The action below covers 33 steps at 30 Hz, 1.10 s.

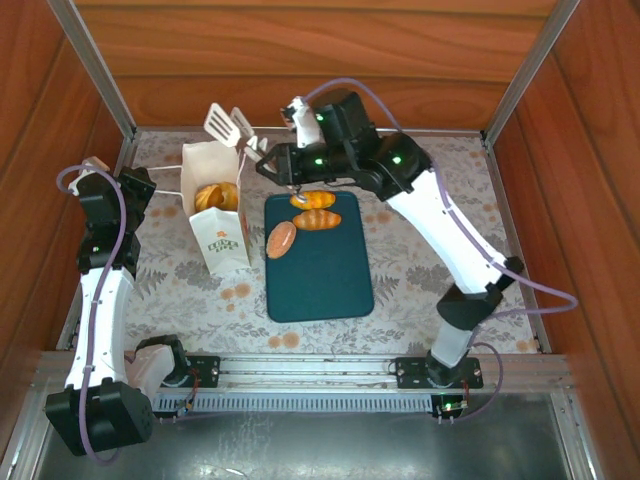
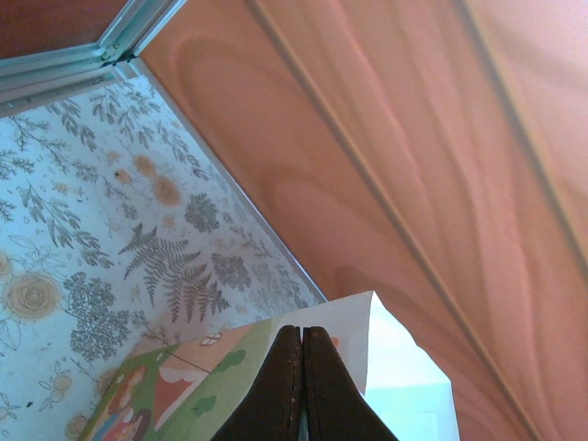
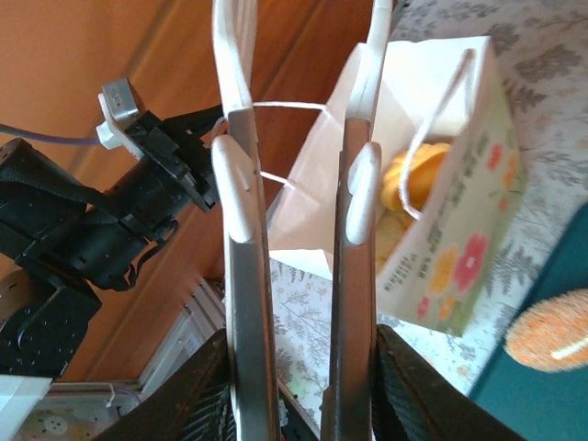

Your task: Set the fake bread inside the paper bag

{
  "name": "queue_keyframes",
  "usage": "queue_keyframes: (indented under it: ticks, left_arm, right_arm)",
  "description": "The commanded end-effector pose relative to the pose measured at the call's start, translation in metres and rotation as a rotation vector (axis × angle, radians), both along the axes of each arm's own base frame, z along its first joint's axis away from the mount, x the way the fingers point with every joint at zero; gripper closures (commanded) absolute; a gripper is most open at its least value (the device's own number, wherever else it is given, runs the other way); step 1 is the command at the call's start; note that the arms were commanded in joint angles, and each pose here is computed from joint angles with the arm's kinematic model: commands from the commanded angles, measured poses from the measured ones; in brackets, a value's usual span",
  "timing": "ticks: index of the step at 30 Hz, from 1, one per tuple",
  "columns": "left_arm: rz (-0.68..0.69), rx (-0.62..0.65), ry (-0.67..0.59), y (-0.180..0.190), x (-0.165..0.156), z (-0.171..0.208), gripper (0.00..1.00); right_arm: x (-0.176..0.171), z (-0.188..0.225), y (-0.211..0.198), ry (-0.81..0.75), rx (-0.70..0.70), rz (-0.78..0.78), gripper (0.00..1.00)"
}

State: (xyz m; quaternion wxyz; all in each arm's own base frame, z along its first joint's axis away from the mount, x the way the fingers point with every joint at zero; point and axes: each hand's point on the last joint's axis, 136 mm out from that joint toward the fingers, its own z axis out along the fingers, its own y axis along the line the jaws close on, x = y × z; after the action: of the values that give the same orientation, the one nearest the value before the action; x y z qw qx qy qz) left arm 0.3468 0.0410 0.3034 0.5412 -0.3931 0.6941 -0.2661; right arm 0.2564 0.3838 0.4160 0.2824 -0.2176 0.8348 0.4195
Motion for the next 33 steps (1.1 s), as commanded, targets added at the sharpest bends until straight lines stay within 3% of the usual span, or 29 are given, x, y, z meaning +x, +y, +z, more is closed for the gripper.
queue_keyframes:
  ticks: [1,7,14,24,33]
  left_arm:
    - [0.014,0.005,-0.03,0.003,-0.003,0.011,1.0]
    - [0.013,0.002,-0.03,0.003,-0.002,0.011,1.0]
    - [0.014,0.006,-0.031,0.003,-0.002,0.012,1.0]
    - [0.013,0.004,-0.034,0.003,-0.001,0.013,1.0]
    - [0.014,0.001,-0.035,0.003,-0.001,0.012,1.0]
  right_arm:
    - [0.008,0.041,-0.048,-0.088,0.081,-0.135,0.6]
    - [0.014,0.028,-0.102,-0.077,0.068,-0.283,0.6]
    - [0.013,-0.031,-0.13,0.033,-0.02,-0.368,0.6]
    - [0.005,-0.129,-0.12,0.271,-0.157,-0.344,0.61]
    - [-0.008,-0.183,-0.103,0.387,-0.245,-0.312,0.61]
